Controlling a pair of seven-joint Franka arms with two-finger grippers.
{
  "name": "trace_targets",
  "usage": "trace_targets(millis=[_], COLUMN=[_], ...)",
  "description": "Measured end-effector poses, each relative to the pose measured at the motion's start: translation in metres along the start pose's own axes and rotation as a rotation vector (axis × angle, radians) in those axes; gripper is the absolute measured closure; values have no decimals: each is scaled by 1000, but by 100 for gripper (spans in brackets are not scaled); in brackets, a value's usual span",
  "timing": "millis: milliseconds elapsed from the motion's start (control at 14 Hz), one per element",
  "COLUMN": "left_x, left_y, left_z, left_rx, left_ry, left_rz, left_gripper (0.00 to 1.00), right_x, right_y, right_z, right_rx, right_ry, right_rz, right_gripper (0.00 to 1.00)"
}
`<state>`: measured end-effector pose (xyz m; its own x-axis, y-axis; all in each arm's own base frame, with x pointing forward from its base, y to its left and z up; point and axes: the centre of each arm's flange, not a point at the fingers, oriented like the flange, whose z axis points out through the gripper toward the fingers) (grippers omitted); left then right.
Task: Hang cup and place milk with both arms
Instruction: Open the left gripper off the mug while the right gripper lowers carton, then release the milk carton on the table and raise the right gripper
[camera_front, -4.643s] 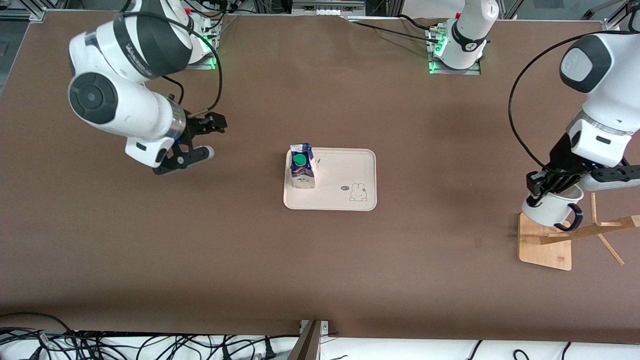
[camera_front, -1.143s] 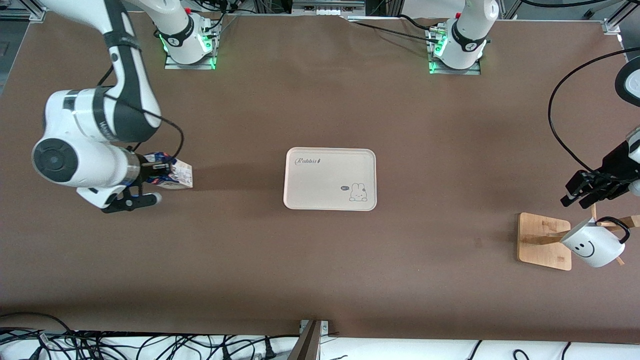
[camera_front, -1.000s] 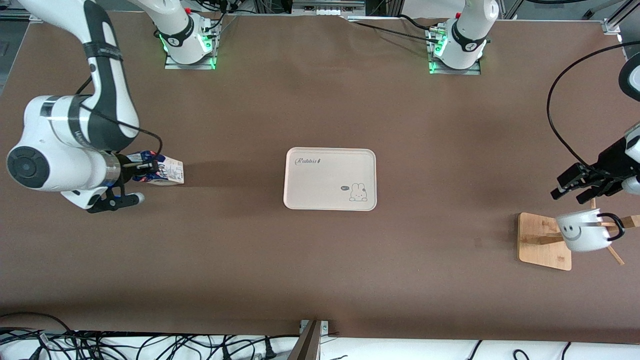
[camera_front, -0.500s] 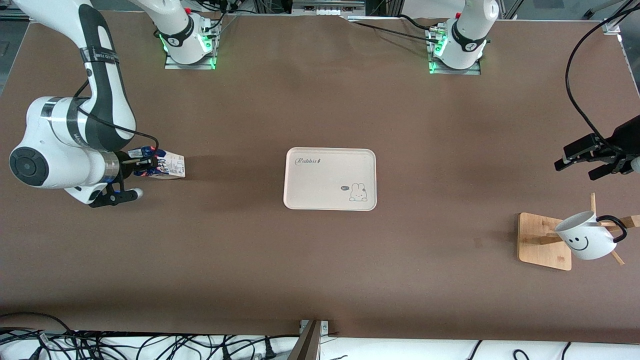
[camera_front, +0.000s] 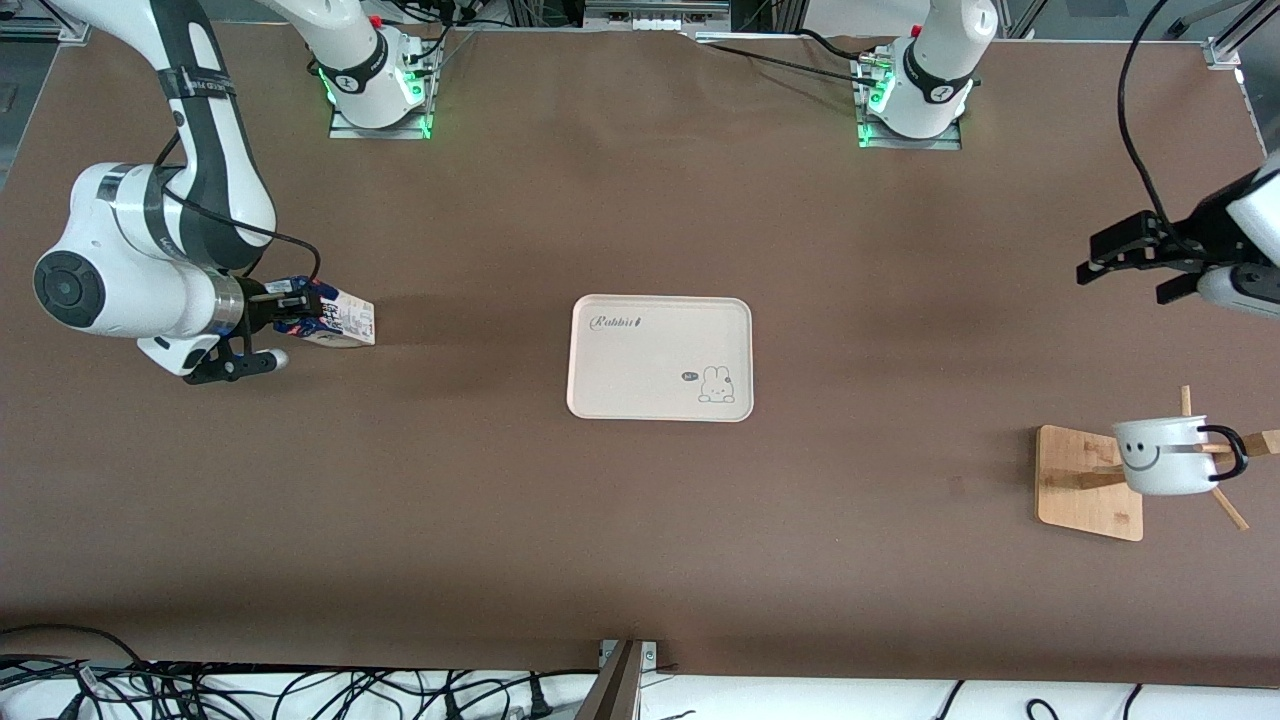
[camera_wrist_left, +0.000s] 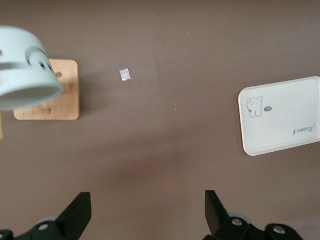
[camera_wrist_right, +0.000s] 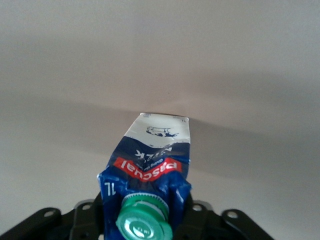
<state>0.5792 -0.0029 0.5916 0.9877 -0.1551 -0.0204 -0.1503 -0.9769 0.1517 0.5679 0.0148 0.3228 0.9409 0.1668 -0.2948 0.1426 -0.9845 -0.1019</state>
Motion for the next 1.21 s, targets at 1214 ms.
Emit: trace_targets(millis=[1214], left_x=[-8], left_y=[34], left_z=[-23], left_rx=[61], left_ry=[-109], left_rz=[-2], left_gripper=[0], right_x=[-56], right_y=[-15], right_z=[-174], right_rx=[-31], right_ry=[83], right_rz=[-58], right_gripper=[0])
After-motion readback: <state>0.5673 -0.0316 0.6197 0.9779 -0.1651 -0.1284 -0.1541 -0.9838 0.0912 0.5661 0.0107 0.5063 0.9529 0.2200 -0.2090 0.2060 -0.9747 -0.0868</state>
